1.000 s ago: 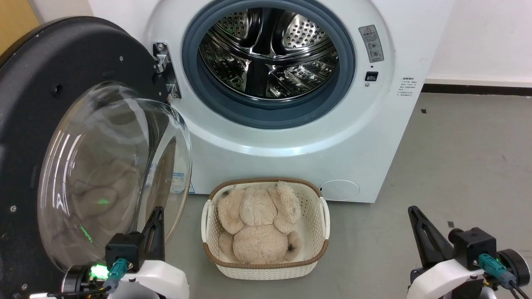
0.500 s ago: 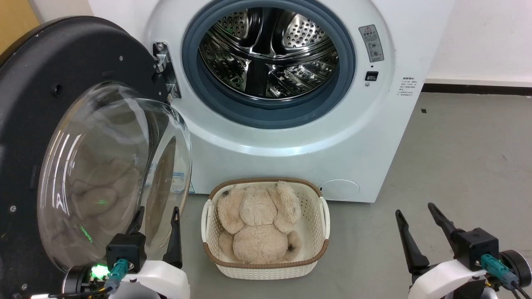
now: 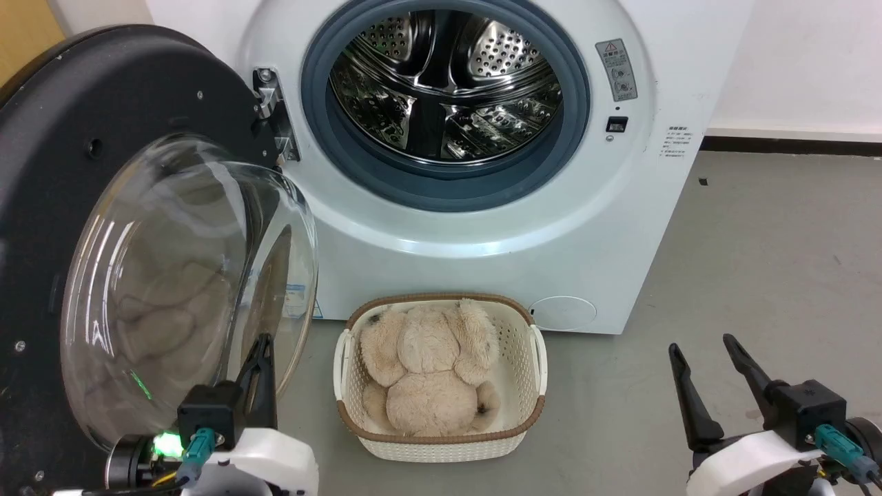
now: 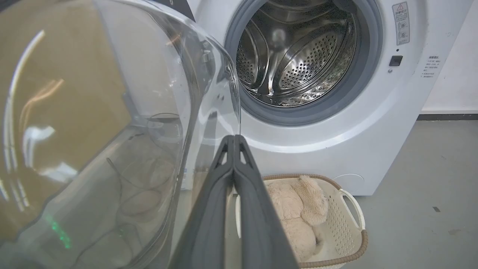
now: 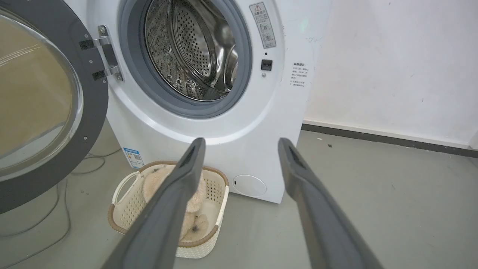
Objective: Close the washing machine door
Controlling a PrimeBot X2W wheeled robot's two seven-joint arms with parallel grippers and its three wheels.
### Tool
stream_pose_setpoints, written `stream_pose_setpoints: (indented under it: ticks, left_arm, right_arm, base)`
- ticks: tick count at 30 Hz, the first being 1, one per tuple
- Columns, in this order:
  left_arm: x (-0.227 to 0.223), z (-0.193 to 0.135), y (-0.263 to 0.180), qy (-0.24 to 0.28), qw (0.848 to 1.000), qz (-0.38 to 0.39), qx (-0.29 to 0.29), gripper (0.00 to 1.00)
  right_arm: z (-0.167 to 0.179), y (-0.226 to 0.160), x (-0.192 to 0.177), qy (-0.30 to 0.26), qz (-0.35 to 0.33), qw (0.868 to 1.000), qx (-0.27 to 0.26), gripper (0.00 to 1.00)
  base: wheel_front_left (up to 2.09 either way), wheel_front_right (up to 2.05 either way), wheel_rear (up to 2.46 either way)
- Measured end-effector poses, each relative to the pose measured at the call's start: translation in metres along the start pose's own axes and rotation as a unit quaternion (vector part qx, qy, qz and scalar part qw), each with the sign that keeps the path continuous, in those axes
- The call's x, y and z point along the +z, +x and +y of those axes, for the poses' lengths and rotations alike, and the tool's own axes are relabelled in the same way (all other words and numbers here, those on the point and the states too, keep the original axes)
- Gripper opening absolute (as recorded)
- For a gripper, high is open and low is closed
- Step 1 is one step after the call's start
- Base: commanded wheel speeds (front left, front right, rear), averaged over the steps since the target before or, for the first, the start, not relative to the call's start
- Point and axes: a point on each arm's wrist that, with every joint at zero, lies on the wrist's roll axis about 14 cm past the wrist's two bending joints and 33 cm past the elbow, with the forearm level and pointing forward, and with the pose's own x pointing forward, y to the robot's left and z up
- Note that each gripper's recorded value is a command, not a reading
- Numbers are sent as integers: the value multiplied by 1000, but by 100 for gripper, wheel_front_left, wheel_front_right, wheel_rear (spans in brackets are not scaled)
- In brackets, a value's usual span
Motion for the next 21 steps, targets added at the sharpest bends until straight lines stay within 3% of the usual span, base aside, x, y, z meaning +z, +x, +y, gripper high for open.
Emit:
stream_pose_setpoints:
  ticks: [21]
  left_arm:
    - [88, 13, 21, 16, 990, -142, 9, 0]
  right_arm:
    - [6, 16, 1, 15, -15, 1000, 10, 100]
  base:
    - [0, 0, 0]
